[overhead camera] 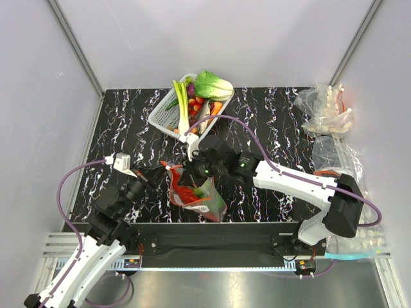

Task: Place the food in the zip-top bag and seal the zipper
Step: Adjust the fake lobster in the zipper food storage bag.

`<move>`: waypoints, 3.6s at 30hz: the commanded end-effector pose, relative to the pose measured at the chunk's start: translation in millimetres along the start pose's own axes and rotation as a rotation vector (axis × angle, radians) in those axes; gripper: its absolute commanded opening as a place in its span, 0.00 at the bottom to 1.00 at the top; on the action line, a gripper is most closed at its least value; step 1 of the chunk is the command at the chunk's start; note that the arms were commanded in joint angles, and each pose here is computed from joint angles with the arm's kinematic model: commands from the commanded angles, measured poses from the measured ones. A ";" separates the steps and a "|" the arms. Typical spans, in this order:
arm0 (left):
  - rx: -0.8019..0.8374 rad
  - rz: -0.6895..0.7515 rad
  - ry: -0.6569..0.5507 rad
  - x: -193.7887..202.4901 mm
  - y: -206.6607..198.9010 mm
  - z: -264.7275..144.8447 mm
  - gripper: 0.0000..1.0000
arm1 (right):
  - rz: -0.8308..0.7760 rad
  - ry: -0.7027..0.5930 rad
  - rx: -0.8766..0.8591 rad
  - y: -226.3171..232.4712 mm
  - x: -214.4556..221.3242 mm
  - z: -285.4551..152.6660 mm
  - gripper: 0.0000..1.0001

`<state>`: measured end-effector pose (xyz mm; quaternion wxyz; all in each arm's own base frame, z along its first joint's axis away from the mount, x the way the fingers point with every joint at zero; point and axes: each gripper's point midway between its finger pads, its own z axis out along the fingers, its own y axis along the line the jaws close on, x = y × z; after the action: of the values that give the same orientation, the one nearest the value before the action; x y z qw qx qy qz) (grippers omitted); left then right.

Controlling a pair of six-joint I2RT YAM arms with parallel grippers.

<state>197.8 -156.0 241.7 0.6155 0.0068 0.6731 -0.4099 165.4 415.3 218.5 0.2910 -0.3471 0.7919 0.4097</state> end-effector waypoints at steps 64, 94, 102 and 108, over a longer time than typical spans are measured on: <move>0.118 0.063 0.016 -54.1 -58.0 -17.7 0.00 | -0.039 0.054 0.097 -35.5 -3.3 -1.3 0.00; 0.107 0.039 -0.002 -51.2 -53.1 -12.5 0.00 | 0.012 0.201 0.150 -72.8 69.4 21.4 0.00; 0.120 0.022 0.011 -46.1 -53.6 -8.0 0.00 | 0.013 0.212 0.173 -81.4 79.1 27.1 0.00; 0.133 0.019 0.005 -48.9 -57.1 -7.0 0.00 | 0.013 0.214 0.181 -85.7 83.5 29.2 0.00</move>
<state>180.5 -154.3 220.2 0.5309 0.0373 0.7652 -0.3622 190.1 427.2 202.1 0.3197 -0.3587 0.7663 0.4265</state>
